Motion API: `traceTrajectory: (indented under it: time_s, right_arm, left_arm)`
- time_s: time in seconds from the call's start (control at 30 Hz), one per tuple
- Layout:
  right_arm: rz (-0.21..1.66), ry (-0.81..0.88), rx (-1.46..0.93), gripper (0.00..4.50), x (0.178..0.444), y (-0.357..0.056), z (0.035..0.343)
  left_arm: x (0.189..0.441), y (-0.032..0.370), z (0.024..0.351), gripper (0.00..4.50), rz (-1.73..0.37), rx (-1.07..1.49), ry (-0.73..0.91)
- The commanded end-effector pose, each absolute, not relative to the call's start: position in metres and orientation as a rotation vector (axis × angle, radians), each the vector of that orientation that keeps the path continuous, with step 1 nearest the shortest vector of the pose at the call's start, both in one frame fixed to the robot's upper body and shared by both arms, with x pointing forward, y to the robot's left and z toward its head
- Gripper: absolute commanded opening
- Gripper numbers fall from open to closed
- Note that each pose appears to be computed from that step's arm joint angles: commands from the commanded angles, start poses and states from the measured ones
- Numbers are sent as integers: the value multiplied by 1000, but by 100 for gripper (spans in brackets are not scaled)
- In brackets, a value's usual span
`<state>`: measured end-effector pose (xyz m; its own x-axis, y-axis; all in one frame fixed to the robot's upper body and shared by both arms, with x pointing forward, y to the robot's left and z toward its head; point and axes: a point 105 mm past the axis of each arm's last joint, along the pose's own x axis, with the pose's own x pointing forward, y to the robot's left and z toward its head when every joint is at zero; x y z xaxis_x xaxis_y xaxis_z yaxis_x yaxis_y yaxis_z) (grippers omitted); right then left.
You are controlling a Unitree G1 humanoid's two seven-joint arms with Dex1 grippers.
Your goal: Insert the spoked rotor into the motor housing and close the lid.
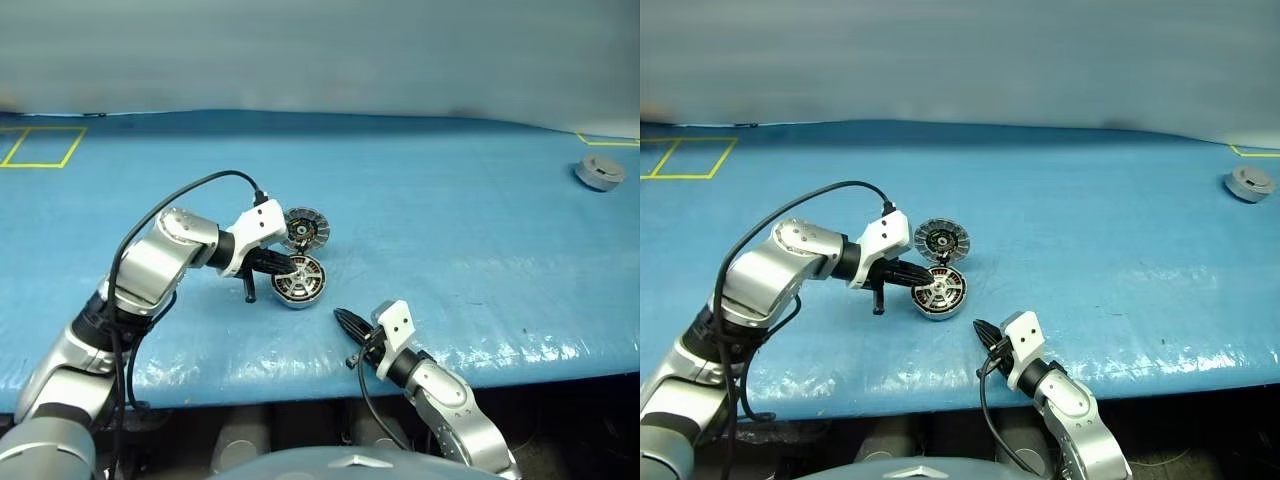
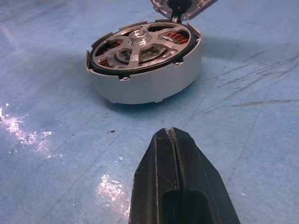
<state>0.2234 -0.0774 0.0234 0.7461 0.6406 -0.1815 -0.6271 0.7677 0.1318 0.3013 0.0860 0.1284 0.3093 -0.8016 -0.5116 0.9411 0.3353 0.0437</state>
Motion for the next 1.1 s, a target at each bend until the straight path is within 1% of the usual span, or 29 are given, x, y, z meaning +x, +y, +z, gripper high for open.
traceTrajectory:
  time_s: [0.03,0.1,0.2,0.23,0.3,0.37,0.5,0.57,0.63,0.67,0.73,0.87,1.1]
  right_arm:
    - [694,188,61,0,226,-78,33]
    - [694,189,61,0,226,-78,33]
    - [692,192,63,0,226,-77,32]
    - [692,193,63,0,226,-77,32]
    - [699,192,68,0,226,-75,33]
    - [706,191,69,0,226,-74,33]
    - [710,187,67,0,227,-73,33]
    - [703,182,65,0,226,-73,34]
    - [691,181,64,0,225,-75,34]
    - [684,181,64,0,224,-75,34]
    - [669,185,63,0,221,-77,33]
    - [651,197,99,0,213,-78,35]
    - [740,229,177,0,194,-63,39]
  left_arm:
    - [312,91,182,3,-1087,266,152]
    - [313,99,187,3,-1043,252,101]
    - [317,111,201,3,-963,186,-40]
    - [320,114,204,3,-941,169,-65]
    - [338,132,204,3,-828,87,-63]
    - [354,146,198,3,-762,42,-40]
    - [385,164,178,3,-707,6,16]
    - [397,163,169,3,-736,-40,35]
    - [404,156,162,3,-798,-22,33]
    - [405,152,158,3,-840,2,48]
    - [403,141,148,3,-965,-39,136]
    - [400,127,144,3,-1115,-89,227]
    - [405,114,144,3,-1167,-67,273]
